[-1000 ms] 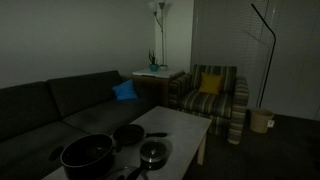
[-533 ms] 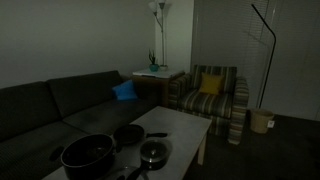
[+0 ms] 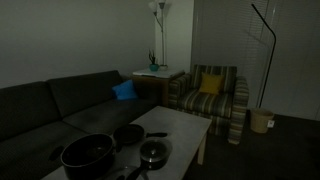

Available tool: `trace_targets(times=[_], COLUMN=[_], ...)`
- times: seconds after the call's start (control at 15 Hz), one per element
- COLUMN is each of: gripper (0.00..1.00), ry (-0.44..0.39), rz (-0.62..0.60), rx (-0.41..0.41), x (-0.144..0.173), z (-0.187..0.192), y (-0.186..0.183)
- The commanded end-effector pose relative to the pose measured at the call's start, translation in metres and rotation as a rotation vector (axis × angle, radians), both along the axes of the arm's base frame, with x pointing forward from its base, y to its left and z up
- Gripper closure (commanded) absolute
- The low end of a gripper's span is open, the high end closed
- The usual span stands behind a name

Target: Pick up the black spoon from the table and put it in the pot.

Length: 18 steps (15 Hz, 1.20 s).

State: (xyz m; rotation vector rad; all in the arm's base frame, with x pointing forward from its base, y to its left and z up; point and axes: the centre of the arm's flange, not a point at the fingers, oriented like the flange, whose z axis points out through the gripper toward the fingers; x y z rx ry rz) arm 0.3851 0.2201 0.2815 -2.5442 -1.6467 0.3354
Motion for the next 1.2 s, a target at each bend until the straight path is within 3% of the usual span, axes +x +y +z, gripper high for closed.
trace_targets(times=[0.0,0.2,0.33,0.4,0.73,1.13], gripper=[0.00,0.00,0.00,0.00,0.00,0.00], ry=[-0.117,-0.178,-0.155,-0.172,-0.148,-0.232], rz=[0.009,0.026,0.074,0.031,0.055,0.080], rx=[-0.016,-0.003,0.036,0.007,0.021,0.096], x=[0.039,0.074,0.096,0.067,0.086,0.095], z=[-0.010,-0.018,-0.035,-0.013,-0.035,-0.071], y=[-0.018,-0.039,-0.047,-0.045,-0.048,-0.029])
